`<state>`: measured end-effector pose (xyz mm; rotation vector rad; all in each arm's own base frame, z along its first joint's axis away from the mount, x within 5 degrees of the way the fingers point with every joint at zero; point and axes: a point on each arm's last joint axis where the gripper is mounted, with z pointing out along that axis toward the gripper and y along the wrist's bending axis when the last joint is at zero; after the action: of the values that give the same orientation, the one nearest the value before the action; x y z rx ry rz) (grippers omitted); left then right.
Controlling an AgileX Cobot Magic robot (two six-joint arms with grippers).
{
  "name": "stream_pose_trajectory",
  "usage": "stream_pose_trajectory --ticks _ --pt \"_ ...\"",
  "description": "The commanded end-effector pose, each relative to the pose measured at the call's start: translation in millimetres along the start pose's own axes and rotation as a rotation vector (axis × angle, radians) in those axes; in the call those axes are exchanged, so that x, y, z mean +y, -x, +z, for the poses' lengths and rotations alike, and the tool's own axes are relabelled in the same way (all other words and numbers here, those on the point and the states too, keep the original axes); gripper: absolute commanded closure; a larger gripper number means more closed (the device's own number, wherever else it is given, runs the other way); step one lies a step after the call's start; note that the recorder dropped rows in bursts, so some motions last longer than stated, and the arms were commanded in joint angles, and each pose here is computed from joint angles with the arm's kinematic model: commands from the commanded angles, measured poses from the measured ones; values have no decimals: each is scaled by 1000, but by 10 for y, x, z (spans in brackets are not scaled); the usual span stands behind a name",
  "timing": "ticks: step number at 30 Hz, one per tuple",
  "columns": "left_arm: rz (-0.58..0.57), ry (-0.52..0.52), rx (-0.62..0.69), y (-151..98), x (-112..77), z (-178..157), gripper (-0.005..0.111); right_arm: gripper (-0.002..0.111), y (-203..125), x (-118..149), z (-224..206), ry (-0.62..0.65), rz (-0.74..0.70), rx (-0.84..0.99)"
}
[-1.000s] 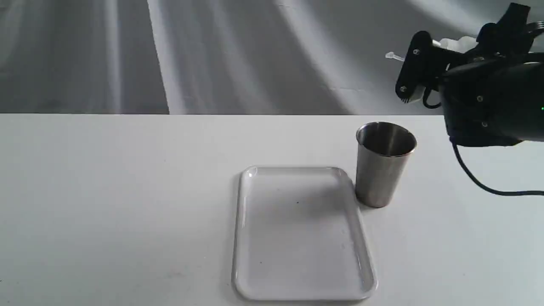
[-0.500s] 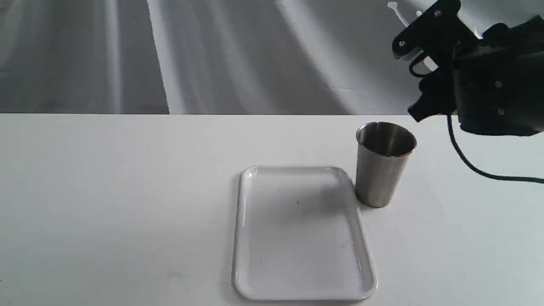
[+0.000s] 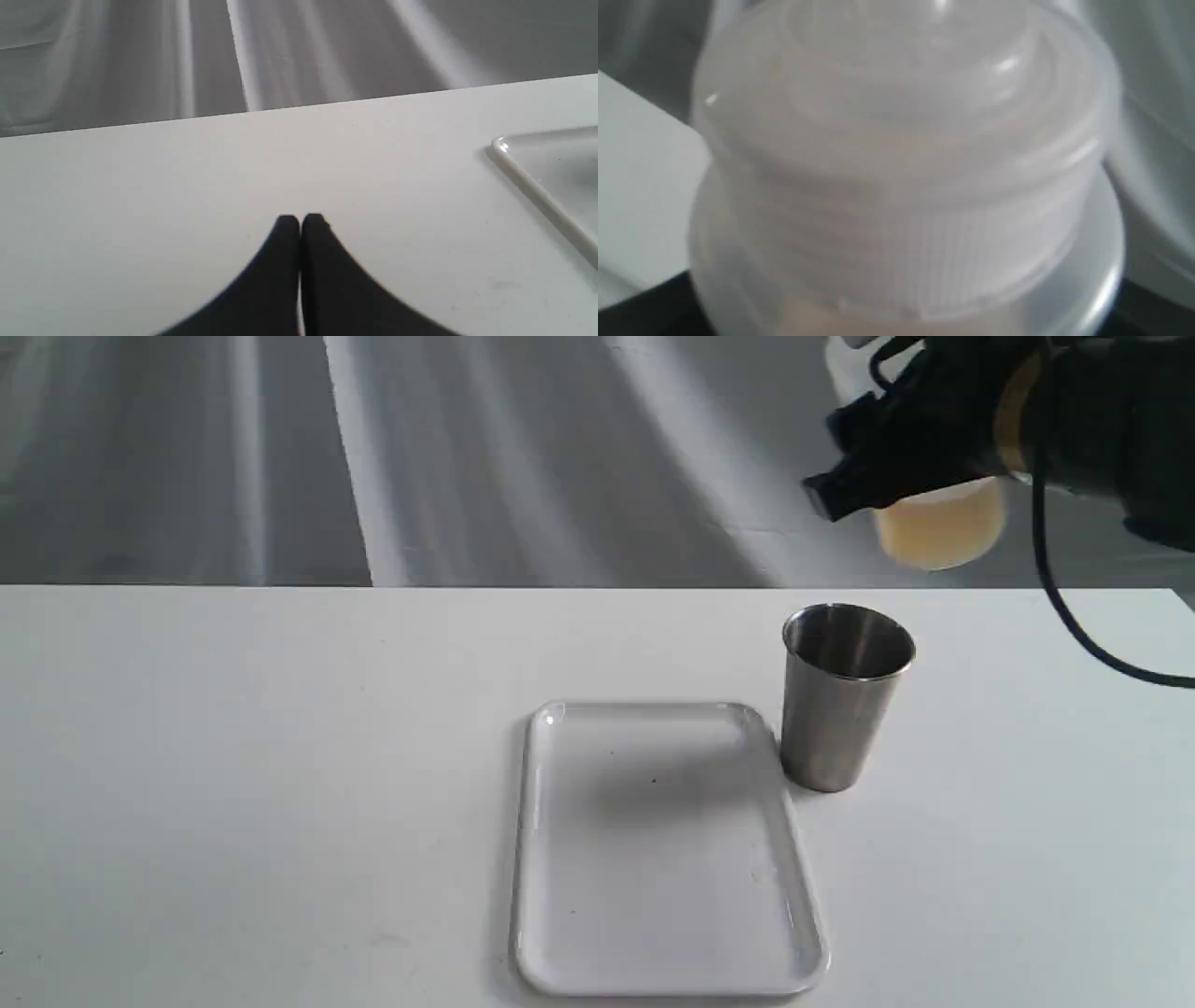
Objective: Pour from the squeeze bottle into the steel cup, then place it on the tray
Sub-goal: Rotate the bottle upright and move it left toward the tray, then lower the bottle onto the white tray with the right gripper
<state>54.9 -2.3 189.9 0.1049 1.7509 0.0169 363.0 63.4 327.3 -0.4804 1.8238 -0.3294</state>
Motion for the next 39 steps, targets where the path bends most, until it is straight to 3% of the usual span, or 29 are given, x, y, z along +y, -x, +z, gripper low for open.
stream_pose_trajectory --ticks 1,6,21,39 --pt "-1 -6 -5 -7 -4 2 107 106 72 139 6 157 154 -67" --pt "-1 -6 -5 -7 -4 2 107 106 -34 403 214 270 250 -58" --pt "-5 -6 -5 -7 -4 2 107 106 -562 1281 786 457 269 -2" --pt "-2 -6 -5 -7 -4 2 107 106 -847 1431 801 478 269 47"
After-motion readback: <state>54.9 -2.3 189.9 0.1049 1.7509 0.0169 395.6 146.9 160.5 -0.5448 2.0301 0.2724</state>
